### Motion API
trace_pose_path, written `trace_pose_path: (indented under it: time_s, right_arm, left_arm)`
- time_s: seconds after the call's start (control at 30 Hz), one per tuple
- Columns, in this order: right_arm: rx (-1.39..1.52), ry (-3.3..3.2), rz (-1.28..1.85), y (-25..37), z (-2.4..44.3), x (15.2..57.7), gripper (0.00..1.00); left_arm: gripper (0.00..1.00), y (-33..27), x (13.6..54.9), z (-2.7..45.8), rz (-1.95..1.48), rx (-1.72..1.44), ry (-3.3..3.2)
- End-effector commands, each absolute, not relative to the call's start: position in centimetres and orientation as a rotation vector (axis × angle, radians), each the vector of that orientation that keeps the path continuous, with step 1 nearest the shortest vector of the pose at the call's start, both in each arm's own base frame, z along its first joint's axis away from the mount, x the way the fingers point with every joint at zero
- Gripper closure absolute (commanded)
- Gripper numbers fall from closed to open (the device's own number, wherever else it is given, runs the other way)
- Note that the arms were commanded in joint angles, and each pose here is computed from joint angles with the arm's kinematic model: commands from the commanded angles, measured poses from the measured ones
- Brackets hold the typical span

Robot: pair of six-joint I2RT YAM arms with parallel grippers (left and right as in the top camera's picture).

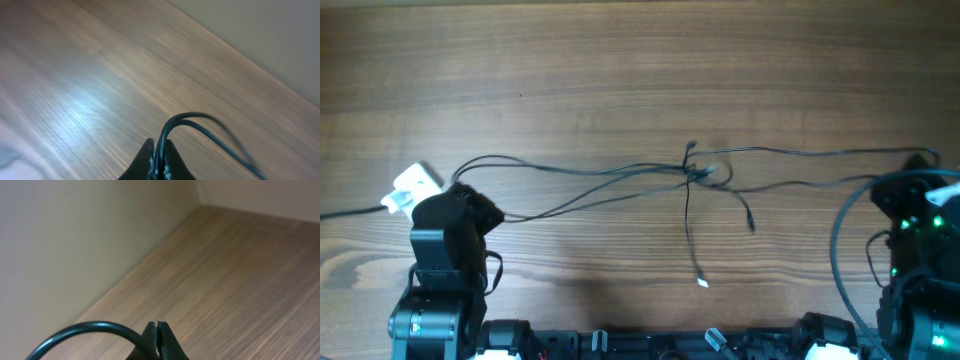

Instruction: Untangle cables

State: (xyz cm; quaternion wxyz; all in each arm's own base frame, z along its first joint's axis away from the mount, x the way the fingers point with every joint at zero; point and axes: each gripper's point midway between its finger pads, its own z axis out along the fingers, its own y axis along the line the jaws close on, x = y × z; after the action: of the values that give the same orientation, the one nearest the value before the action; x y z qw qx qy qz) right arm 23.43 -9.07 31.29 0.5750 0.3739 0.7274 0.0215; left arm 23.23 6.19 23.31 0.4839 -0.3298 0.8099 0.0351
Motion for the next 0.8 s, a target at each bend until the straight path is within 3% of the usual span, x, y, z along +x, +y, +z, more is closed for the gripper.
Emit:
trace_pose_path:
  time_s: [0.0, 0.2, 0.37, 0.47, 0.57, 0.7, 0.77]
  right_arm:
    - [1.171, 1.552, -0.083, -13.4, 30.6, 20.0, 0.96]
    - [1.365, 1.44, -0.333, -16.8, 29.7, 15.9, 0.95]
    - [1.336, 1.484, -0.258, -16.5, 29.4, 18.1, 0.96]
    - [0.982, 1.743, 0.123, -11.6, 29.2, 26.1, 0.95]
    - [0.516, 1.887, 0.576, -4.1, 30.0, 31.2, 0.95]
    - [-0.269, 1.795, 1.532, 6.6, 33.6, 29.1, 0.95]
    - [-0.25, 1.865, 1.739, 8.0, 33.0, 29.5, 0.96]
  left_arm:
    - [0.91, 12.3, 19.0, 24.0, 0.388, -1.168, 1.723]
    - [0.89, 16.5, 14.5, 23.1, 0.485, -1.513, 1.504]
    - [0.89, 17.0, 14.4, 22.8, 0.425, -1.577, 1.463]
    - [0.93, 14.6, 19.5, 22.6, 0.199, -1.36, 1.691]
    - [0.94, 6.8, 26.5, 23.5, -0.282, -0.816, 1.972]
    - [0.96, -5.6, 28.2, 25.7, -1.089, -0.133, 2.038]
    - [0.96, -8.5, 27.7, 25.5, -1.342, -0.016, 2.043]
